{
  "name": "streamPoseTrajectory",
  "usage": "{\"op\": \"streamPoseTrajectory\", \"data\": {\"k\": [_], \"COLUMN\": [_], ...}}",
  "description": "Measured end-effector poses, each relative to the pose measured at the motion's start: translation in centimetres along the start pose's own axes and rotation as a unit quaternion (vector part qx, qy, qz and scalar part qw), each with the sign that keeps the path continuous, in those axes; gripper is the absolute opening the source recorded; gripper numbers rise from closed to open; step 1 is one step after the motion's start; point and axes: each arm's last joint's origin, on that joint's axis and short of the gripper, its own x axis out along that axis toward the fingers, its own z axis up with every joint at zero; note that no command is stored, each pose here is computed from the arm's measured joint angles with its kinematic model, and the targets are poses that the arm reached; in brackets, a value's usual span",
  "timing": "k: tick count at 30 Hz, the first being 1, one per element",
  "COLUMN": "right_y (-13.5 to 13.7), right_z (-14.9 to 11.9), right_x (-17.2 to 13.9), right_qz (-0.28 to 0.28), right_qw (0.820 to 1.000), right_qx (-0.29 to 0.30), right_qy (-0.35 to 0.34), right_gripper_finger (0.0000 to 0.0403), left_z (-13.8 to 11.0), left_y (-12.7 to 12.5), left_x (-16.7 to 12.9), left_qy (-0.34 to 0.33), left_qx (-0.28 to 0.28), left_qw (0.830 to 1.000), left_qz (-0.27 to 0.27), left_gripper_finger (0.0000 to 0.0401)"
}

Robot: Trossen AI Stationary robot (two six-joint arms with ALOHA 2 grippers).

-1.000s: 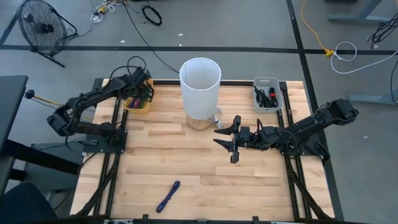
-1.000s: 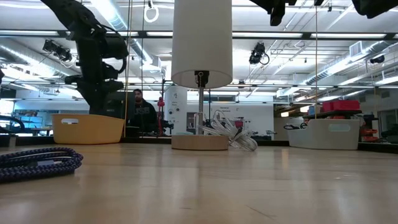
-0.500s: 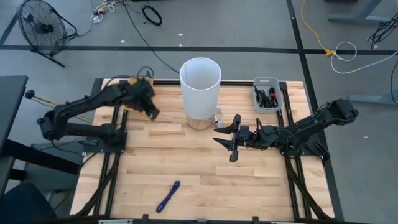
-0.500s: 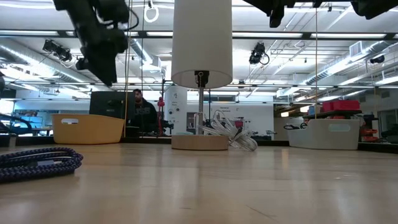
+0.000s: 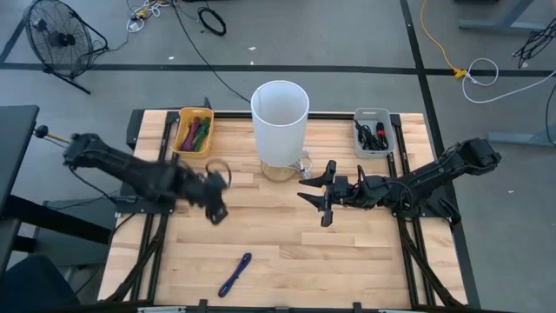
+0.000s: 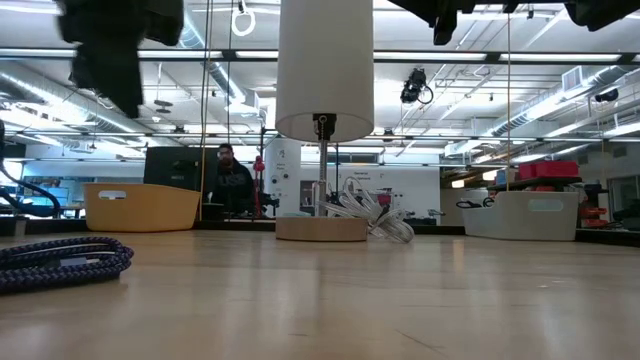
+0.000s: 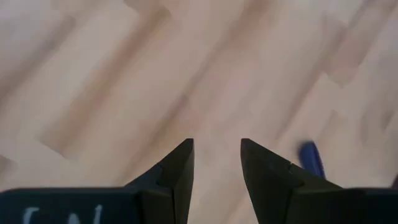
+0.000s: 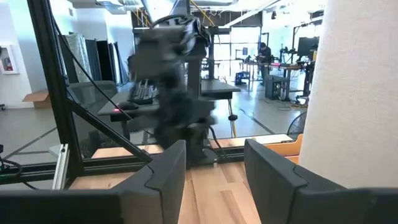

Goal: Pick & Place USB Port
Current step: Put the violet USB cable into the yellow bin

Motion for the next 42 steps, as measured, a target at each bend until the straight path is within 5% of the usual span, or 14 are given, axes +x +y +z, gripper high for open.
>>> {"op": "streamPoseTrajectory", "data": {"k": [10,17,27,42], "right_y": [-0.2,-0.2,-0.2,-0.2], "right_z": [0.0,-0.1,-0.4,-0.5], "right_x": [0.1,0.1,0.1,0.1], "right_qz": [-0.005,-0.005,-0.005,-0.005], "right_qw": [1.0,1.0,1.0,1.0], "right_qx": [0.002,0.005,-0.002,-0.004], "right_qy": [0.002,0.003,0.017,0.023], "right_gripper_finger": [0.0165,0.0165,0.0165,0.0165], "left_z": [-6.8,-9.9,-12.1,-12.6], "left_y": [-7.8,-10.8,-11.6,-12.1], "left_x": [4.5,7.4,10.6,11.8], "left_qy": [0.037,0.081,0.119,0.133], "left_qx": [-0.007,-0.037,-0.094,-0.097], "left_qw": [0.997,0.988,0.982,0.979], "left_qz": [-0.074,-0.124,-0.108,-0.124], "left_gripper_finger": [0.0137,0.0138,0.0138,0.0137]}}
